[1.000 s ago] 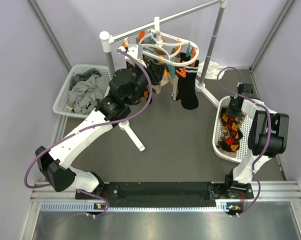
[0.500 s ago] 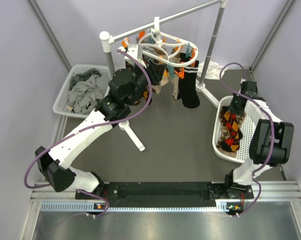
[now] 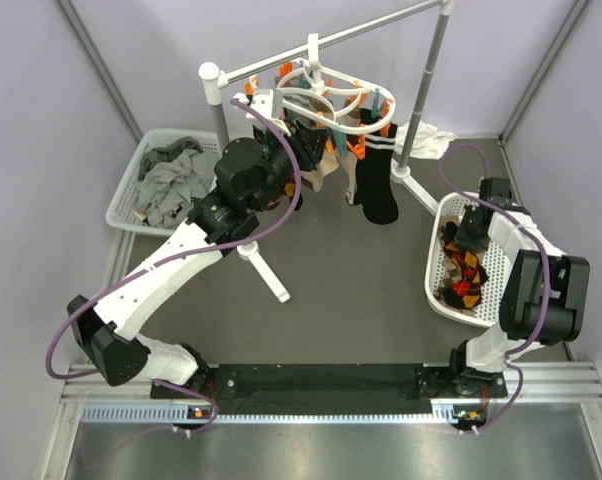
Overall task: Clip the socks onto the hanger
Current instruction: Pick up the sock from the bin.
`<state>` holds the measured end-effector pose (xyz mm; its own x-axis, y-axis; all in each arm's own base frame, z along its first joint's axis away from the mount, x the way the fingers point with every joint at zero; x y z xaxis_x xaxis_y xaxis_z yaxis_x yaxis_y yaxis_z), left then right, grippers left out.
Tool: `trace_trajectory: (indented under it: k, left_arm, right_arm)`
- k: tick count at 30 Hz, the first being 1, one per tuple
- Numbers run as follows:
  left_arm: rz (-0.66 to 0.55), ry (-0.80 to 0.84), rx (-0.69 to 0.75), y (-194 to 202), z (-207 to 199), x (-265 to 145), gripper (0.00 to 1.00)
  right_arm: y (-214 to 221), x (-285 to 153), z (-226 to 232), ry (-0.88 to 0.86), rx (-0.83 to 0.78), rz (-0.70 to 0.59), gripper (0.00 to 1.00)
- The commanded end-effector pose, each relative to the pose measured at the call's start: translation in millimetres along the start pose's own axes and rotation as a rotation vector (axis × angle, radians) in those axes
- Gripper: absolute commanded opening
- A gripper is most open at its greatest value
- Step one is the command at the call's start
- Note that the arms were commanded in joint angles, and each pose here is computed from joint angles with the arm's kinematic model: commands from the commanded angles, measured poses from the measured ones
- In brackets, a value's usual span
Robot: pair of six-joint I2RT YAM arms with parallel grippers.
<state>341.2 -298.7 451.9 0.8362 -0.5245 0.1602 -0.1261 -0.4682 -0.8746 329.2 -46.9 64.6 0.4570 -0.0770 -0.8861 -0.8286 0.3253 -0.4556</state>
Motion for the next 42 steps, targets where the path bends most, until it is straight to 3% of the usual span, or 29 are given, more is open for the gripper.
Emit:
trace_trajectory:
  k: [1, 2, 5, 16, 27, 32, 42]
  left_arm:
    - [0.000, 0.011, -0.014, -5, -3, -8, 0.11]
    - [-0.002, 0.013, -0.014, -5, -4, -8, 0.11]
    - [0.003, 0.017, -0.017, -4, -4, -6, 0.11]
    - [0.016, 0.010, -0.005, 1, -2, -1, 0.11]
    - [0.024, 0.009, -0.006, 3, -2, 0, 0.11]
    - [0.021, 0.009, -0.005, 0, -3, -1, 0.11]
    - [0.001, 0.002, -0.013, -9, -4, -5, 0.11]
  right_arm:
    - [-30, -6, 4, -0.031, -0.032, -0.108, 0.25]
    - [-34, -6, 6, -0.039, -0.032, -0.122, 0.34]
    - [-51, -5, 11, -0.062, -0.045, -0.175, 0.43]
    - [-84, 17, 14, -0.055, -0.072, -0.217, 0.44]
    - [-45, 61, 9, -0.042, -0.070, -0.041, 0.27]
    - [-46, 52, 8, -0.039, -0.067, -0.047, 0.01]
    - [-69, -24, 14, -0.061, -0.056, -0.192, 0.00]
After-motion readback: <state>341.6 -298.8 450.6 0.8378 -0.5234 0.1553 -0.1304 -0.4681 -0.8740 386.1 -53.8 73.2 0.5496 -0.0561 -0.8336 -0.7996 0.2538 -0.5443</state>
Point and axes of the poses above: each gripper's point midway between its finger pads, its own x axis out along the fingers, its own z axis along the line the jaws close on, y = z × x, the point moved 1 cm from there along -x, back along the fingers, and after that the axes turned 3 degrees about -x, right-handed, at the moved point
